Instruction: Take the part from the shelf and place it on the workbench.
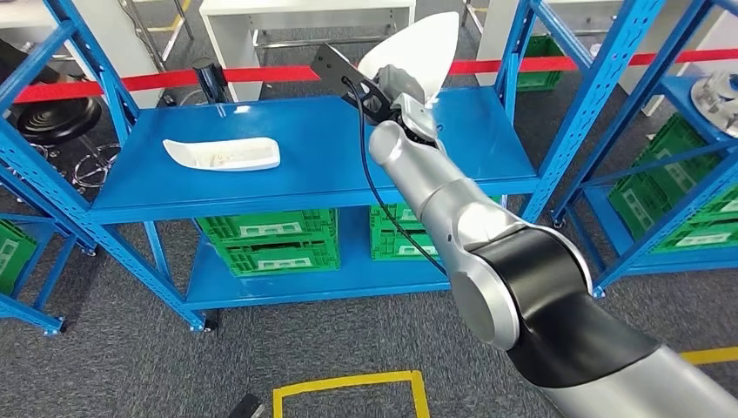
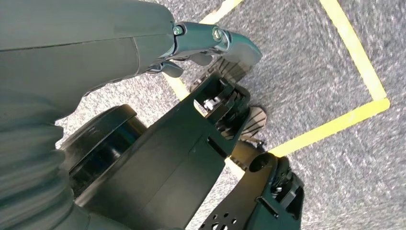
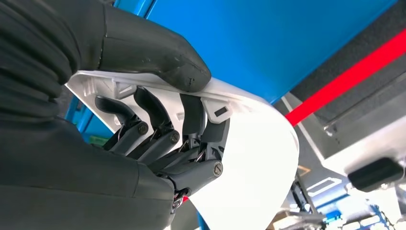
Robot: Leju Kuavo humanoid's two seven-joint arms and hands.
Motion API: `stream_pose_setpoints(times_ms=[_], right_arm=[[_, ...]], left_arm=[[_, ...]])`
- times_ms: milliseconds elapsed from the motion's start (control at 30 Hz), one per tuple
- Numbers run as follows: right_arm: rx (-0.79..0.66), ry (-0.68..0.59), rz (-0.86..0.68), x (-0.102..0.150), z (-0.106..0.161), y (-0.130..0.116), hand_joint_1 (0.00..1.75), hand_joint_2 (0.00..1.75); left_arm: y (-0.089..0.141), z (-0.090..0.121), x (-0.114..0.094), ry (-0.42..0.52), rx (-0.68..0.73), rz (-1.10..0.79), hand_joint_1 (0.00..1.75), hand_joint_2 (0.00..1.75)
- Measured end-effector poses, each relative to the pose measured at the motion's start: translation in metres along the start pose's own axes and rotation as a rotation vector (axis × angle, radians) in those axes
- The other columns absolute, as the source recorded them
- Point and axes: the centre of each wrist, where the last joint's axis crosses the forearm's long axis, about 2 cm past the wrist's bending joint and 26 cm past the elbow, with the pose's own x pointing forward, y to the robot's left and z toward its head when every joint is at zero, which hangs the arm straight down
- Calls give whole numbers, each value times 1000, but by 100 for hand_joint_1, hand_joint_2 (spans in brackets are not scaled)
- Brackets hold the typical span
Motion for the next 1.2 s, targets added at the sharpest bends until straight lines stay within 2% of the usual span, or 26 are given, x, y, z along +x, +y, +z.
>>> stream_pose_setpoints(times_ms=[1200], right_arm=[[-10, 13, -42, 1, 4, 11, 175, 175]], left_arm=[[-1, -1, 1, 12, -4, -9, 0, 175]])
